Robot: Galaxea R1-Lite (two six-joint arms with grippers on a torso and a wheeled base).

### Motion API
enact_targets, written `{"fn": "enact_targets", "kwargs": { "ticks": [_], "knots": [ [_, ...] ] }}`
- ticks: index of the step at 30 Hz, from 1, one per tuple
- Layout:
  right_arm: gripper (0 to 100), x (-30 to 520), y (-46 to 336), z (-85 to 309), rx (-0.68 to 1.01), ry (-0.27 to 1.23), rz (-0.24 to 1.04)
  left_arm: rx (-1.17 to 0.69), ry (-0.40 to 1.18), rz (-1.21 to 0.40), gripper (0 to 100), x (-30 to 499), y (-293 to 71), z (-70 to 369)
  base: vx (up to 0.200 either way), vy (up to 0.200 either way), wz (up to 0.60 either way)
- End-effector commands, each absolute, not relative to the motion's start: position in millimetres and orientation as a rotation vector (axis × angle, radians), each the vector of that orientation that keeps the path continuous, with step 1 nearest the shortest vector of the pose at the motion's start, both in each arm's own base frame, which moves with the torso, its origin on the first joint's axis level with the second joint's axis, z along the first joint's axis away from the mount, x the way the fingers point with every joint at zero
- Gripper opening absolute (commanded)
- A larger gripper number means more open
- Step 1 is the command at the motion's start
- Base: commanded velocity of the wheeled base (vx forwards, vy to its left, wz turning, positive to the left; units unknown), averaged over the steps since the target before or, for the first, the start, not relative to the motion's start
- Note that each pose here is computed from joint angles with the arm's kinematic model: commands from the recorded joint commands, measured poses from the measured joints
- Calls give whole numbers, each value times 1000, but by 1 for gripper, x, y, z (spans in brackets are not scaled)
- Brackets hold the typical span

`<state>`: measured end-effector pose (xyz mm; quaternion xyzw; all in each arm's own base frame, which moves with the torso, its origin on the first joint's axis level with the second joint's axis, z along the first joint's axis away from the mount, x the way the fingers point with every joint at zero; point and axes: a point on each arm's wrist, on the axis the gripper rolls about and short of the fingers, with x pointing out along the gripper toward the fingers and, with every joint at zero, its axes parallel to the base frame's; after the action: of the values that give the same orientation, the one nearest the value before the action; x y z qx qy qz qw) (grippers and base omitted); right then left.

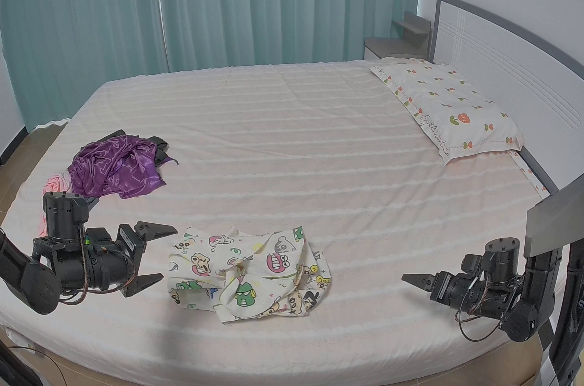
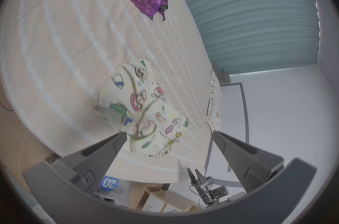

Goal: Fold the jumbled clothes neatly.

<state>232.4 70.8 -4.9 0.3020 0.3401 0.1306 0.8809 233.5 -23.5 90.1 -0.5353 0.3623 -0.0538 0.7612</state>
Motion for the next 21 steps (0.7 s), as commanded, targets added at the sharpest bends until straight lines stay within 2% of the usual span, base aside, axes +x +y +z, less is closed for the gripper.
{"fn": "enact_targets", "kwargs": {
  "ticks": [1,13,18,21],
  "knots": [
    [100,234,71,0,632,677,285,-1175,800,-88,100,236,-20,83,0,200,0],
    [100,233,83,32,634,552,373,-1182,809,-70,100,244,-17,71,0,200,0],
    [100,243,115,37,616,507,468,-1183,828,-61,100,245,-18,66,0,200,0],
    [100,246,146,30,598,517,558,-1192,851,-80,100,244,-18,64,0,0,0]
  ]
}}
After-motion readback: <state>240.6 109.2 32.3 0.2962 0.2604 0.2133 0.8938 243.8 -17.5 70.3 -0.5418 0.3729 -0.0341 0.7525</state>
